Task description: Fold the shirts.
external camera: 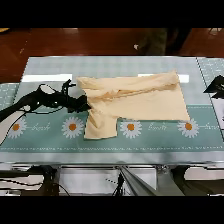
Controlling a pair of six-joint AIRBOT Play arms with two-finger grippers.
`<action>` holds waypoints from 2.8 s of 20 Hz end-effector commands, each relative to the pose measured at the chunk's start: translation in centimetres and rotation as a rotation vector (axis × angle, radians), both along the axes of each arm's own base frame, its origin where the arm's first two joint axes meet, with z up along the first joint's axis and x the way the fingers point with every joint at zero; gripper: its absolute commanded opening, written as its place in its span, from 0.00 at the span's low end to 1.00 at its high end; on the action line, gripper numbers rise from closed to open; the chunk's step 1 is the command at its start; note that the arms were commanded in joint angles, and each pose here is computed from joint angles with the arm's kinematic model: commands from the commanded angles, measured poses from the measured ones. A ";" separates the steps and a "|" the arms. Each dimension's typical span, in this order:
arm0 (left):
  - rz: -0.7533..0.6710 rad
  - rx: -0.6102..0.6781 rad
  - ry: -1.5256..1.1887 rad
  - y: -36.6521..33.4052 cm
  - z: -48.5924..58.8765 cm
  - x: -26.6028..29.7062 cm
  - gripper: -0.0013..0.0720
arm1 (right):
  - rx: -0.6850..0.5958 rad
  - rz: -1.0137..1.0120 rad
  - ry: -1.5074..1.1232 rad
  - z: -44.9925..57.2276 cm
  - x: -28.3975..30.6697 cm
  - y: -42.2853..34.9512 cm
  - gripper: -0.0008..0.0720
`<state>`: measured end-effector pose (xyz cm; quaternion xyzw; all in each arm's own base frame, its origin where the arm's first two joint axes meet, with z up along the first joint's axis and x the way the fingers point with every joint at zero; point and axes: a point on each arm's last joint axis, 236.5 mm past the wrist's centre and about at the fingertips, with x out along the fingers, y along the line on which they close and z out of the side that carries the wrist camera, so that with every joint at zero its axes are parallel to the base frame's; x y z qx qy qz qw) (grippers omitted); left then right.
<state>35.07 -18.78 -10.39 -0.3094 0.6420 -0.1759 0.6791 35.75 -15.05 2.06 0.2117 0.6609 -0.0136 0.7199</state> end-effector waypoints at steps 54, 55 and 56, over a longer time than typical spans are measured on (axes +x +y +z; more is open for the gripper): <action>-0.034 0.227 -1.213 6.5 55.5 -18.2 0.05 | -0.424 0.024 -1.153 40.8 -13.0 14.2 0.03; -0.052 0.234 -1.165 6.5 54.5 -17.4 0.05 | -0.441 0.023 -1.103 39.8 -12.4 13.3 0.03; -0.072 0.241 -1.110 6.5 53.3 -16.4 0.05 | -0.458 0.030 -1.044 38.5 -11.5 12.2 0.03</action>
